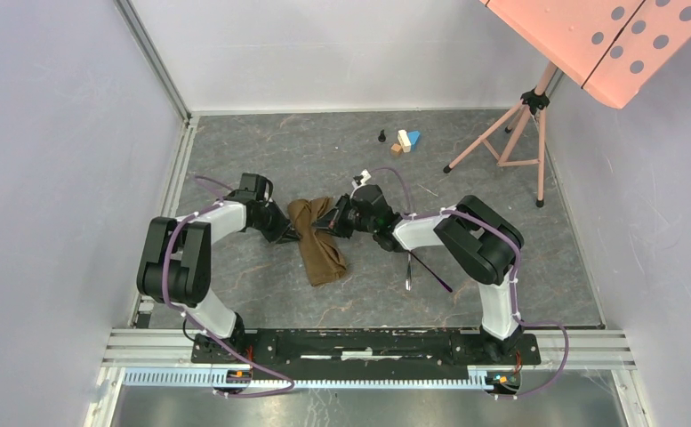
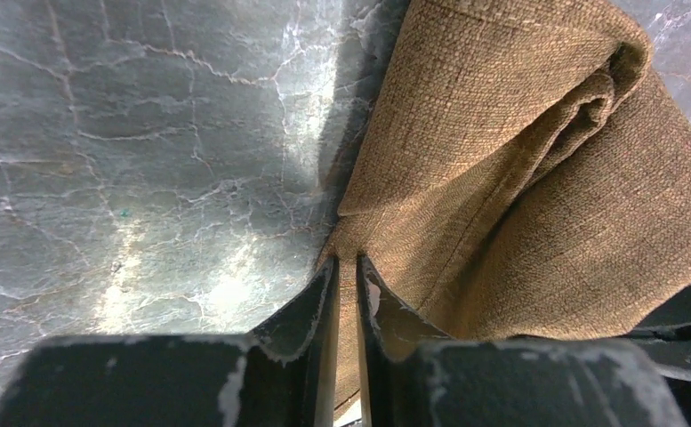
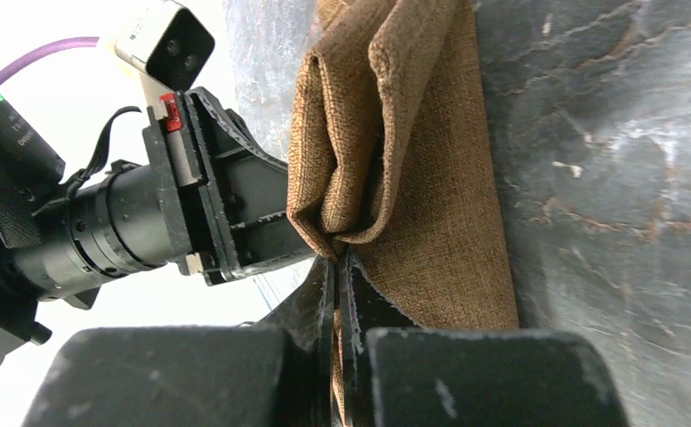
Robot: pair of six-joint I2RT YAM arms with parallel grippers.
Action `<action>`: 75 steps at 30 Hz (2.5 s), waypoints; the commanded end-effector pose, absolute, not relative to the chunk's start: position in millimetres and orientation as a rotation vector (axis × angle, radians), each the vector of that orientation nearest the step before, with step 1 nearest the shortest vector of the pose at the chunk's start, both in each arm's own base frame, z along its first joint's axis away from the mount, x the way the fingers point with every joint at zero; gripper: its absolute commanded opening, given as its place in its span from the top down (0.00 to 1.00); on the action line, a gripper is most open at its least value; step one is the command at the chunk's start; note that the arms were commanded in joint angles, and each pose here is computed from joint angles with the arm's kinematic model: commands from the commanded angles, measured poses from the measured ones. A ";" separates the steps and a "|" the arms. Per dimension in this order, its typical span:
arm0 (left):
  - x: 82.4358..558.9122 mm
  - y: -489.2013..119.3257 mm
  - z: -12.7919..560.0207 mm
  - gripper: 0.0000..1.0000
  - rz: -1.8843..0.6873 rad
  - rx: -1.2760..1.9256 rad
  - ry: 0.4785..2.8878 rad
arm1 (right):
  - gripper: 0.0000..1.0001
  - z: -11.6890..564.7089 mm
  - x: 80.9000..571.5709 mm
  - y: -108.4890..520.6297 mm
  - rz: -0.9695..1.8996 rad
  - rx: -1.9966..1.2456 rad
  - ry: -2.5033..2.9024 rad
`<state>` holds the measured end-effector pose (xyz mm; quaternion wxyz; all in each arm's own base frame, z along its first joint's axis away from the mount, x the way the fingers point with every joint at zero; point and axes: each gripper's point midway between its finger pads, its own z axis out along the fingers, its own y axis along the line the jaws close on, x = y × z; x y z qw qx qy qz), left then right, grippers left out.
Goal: Fold the napkin into a case and place the utensils inside
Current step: Fold the 2/3-rectangle-folded napkin at the center of the board, then grasp the top corner of the smaller rectangle folded napkin from the folded napkin.
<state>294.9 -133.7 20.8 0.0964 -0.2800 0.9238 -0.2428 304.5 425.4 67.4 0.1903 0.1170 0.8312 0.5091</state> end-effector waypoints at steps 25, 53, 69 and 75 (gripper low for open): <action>289.3 -123.2 16.8 0.84 -0.647 -0.720 2.725 | 1.00 33.9 299.7 466.1 1.392 0.403 2.399; 236.9 -130.7 2.6 0.71 -0.577 -0.683 2.864 | 0.79 48.3 298.8 469.3 1.454 0.268 2.344; 227.4 -132.6 -15.1 0.83 -0.632 -0.747 2.825 | 0.24 107.1 320.8 406.4 1.057 -0.501 2.097; 229.1 -133.6 -13.1 0.84 -0.641 -0.752 2.815 | 0.27 108.5 341.3 406.9 0.988 -0.502 2.083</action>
